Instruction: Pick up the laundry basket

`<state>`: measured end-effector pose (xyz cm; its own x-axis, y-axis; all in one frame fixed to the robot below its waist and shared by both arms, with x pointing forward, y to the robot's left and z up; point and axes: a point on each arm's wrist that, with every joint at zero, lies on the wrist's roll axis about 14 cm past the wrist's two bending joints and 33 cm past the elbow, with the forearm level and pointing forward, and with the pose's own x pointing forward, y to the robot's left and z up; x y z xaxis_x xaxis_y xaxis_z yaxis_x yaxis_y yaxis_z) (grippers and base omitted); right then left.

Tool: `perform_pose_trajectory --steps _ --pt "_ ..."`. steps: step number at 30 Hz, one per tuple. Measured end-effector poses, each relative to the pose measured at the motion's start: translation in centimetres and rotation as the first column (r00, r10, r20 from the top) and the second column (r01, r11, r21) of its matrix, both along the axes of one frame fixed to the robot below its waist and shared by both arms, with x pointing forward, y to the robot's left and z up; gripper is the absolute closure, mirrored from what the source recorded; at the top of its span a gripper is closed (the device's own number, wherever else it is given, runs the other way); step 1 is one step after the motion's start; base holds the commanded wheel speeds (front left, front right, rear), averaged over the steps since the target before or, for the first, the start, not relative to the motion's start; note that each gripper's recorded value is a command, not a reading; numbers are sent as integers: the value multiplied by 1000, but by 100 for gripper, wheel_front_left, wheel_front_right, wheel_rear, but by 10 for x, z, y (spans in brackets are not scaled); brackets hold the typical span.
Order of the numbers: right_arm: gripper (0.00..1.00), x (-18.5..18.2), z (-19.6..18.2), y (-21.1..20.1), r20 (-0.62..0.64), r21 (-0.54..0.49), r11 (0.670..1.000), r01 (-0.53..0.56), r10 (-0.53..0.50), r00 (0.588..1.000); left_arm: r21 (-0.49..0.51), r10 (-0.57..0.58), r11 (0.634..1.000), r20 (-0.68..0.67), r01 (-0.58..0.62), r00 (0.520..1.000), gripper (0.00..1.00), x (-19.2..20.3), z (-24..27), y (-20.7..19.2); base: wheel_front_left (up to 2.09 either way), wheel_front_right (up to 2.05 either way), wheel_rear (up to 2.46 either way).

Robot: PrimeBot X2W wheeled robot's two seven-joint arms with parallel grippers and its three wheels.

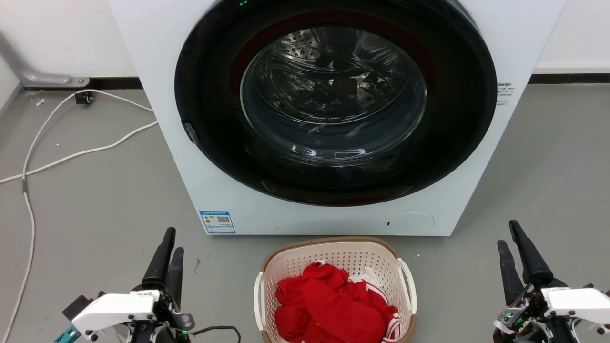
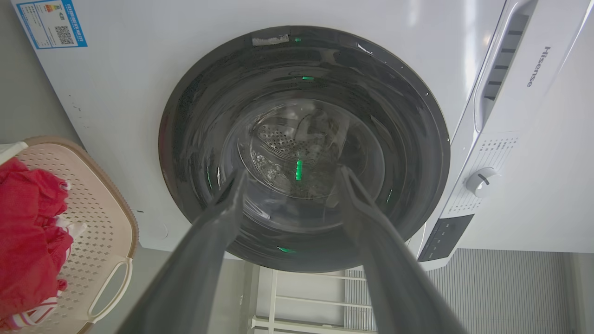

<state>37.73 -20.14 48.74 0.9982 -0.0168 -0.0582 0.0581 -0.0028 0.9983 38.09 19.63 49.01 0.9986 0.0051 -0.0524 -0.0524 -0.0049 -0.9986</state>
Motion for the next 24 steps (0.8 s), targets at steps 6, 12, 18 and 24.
perform_pose_trajectory --steps 6,12,18,24 --pt "0 -1 4 1 13 -36 999 10 -10 1000 30 0 1000 16 -1 1000 0 0 5 -5 0 0 0" --pt "0 -2 8 1 23 -120 993 18 -15 1000 99 4 995 36 -7 999 0 0 12 -6 0 0 0" --pt "0 -3 12 0 31 -291 957 20 -11 999 225 1 974 64 -15 998 0 0 22 -7 0 0 0" --pt "0 -5 15 2 35 -447 894 14 2 999 342 -4 940 78 -23 997 0 -1 26 -8 0 0 0"
